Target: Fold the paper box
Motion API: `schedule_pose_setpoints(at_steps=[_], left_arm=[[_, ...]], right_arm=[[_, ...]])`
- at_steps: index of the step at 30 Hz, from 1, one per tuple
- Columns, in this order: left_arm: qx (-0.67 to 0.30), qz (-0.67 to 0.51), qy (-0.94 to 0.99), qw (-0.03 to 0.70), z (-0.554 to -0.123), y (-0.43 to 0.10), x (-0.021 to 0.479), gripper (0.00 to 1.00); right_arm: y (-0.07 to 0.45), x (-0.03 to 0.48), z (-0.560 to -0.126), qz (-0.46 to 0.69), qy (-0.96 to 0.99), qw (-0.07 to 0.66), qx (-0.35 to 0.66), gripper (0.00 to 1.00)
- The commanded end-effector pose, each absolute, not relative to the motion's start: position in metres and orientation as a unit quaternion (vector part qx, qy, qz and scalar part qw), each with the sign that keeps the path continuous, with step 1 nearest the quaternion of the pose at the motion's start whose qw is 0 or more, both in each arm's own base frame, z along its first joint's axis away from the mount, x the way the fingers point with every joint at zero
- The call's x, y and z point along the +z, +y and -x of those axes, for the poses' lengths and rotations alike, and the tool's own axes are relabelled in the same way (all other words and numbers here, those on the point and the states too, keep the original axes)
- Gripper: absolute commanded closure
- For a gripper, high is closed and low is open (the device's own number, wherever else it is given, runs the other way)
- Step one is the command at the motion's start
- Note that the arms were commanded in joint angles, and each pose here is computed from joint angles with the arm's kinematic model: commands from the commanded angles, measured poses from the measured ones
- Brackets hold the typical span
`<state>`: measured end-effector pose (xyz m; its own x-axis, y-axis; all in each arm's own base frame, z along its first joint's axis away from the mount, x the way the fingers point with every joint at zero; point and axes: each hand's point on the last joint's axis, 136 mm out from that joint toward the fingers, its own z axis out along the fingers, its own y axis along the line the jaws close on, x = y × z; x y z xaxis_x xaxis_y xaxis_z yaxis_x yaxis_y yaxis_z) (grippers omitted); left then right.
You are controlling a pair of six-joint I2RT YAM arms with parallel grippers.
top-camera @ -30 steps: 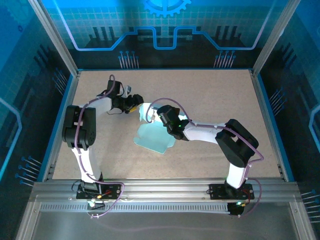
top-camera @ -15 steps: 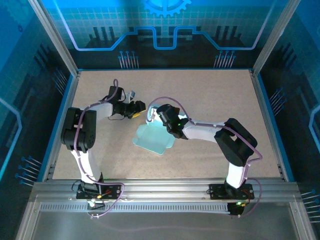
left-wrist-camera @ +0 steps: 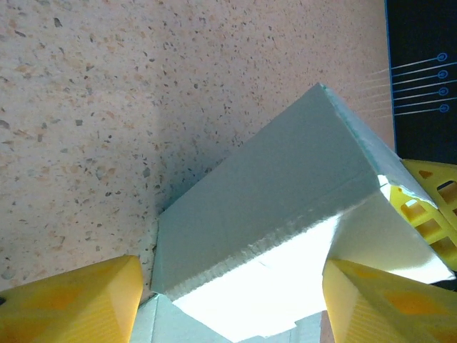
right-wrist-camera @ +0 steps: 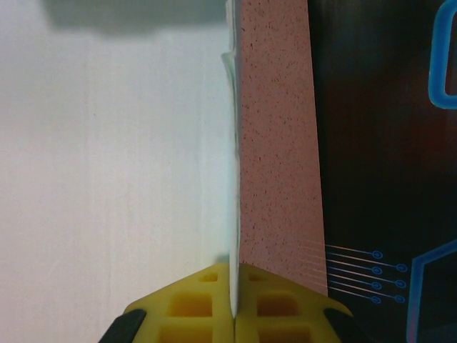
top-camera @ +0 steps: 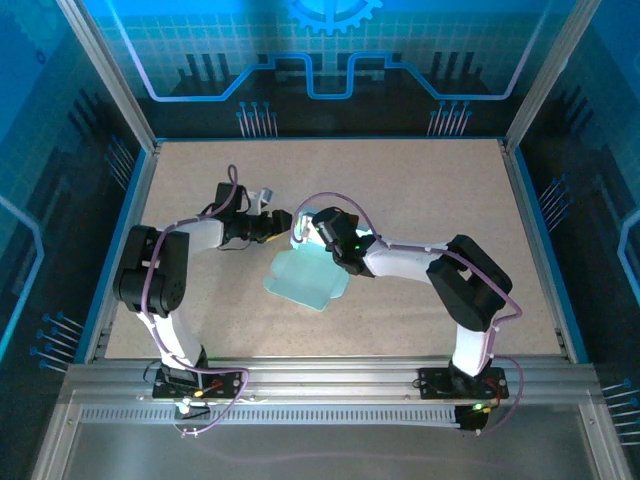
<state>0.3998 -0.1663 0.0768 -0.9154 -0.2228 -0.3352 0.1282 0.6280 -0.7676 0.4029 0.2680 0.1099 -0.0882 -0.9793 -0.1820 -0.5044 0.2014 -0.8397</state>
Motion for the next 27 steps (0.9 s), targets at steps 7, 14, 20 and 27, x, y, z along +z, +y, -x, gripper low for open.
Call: schedule_pose_setpoints(at_steps=[7, 14, 20, 27], left_arm=[[-0.417, -0.014, 0.886, 0.203, -0.393, -0.171, 0.077, 0.32], [-0.406, -0.019, 0.890, 0.209, -0.388, -0.168, 0.075, 0.30], [-0.397, -0.017, 0.893, 0.212, -0.393, -0.166, 0.073, 0.30], [-0.381, -0.026, 0.901, 0.207, -0.396, -0.164, 0.069, 0.32]], right_arm=[[0.279, 0.110, -0.406, 0.558, 0.649, 0.407, -0.320, 1.00], [0.280, 0.117, -0.411, 0.544, 0.633, 0.429, -0.345, 1.00], [0.284, 0.113, -0.411, 0.544, 0.618, 0.443, -0.355, 1.00], [0.287, 0.116, -0.408, 0.542, 0.603, 0.460, -0.363, 1.00]])
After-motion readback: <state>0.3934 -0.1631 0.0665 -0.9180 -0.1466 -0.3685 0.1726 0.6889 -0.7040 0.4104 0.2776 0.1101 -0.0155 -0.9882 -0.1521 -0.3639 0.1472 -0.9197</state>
